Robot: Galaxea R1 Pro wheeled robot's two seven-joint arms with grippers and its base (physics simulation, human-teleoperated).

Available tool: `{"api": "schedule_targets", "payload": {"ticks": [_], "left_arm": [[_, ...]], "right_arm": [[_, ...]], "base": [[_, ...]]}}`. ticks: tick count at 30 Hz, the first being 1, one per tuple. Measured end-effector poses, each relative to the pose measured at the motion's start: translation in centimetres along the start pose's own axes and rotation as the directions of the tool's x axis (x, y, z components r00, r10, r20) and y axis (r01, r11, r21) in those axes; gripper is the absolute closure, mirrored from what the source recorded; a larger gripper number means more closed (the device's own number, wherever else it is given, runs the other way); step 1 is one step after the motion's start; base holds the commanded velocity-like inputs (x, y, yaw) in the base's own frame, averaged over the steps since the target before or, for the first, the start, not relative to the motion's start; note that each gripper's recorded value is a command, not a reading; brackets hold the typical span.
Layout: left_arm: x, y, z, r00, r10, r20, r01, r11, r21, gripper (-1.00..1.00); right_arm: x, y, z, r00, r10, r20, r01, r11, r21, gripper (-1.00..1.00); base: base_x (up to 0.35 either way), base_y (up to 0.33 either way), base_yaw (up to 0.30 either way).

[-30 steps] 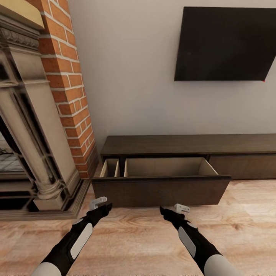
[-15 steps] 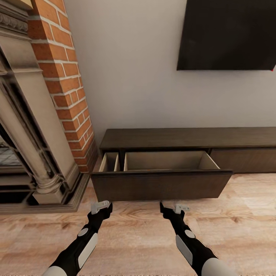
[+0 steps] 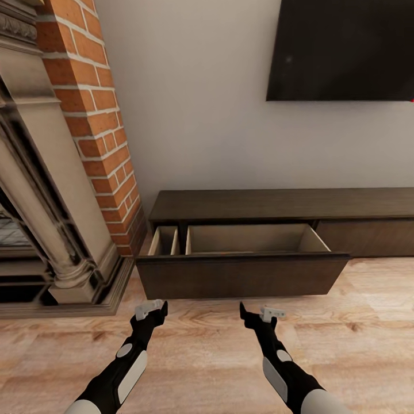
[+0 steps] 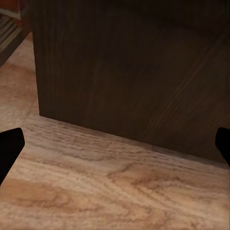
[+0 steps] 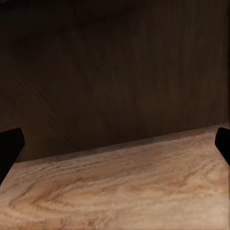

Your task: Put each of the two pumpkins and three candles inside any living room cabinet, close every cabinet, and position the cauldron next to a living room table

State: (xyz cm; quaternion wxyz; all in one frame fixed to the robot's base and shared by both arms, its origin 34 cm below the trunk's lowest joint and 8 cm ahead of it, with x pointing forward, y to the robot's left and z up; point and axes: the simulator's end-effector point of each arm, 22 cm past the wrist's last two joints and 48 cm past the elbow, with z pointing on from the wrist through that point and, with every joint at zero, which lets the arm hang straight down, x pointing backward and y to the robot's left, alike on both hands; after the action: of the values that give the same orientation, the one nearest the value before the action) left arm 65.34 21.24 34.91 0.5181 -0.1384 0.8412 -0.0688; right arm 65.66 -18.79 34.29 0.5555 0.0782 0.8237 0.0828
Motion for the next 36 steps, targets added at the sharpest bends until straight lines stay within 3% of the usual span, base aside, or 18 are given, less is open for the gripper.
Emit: {"api": "schedule_targets", "payload": {"ticks": [8, 36], "left_arm": [[0.0, -0.2, 0.0, 1.000, 0.009, 0.003, -0.009, 1.000, 0.006, -1.00], [0.0, -0.5, -0.1, 1.000, 0.016, 0.003, -0.016, 1.000, 0.012, -1.00]], "right_arm": [[-1.4, -0.2, -0.2, 0.997, 0.001, 0.074, -0.002, 1.000, 0.005, -1.00], [-1.5, -0.2, -0.2, 0.997, 0.001, 0.079, -0.002, 1.000, 0.006, -1.00]], "base": [[0.139, 0.000, 0.000], [0.221, 0.000, 0.000]]}}
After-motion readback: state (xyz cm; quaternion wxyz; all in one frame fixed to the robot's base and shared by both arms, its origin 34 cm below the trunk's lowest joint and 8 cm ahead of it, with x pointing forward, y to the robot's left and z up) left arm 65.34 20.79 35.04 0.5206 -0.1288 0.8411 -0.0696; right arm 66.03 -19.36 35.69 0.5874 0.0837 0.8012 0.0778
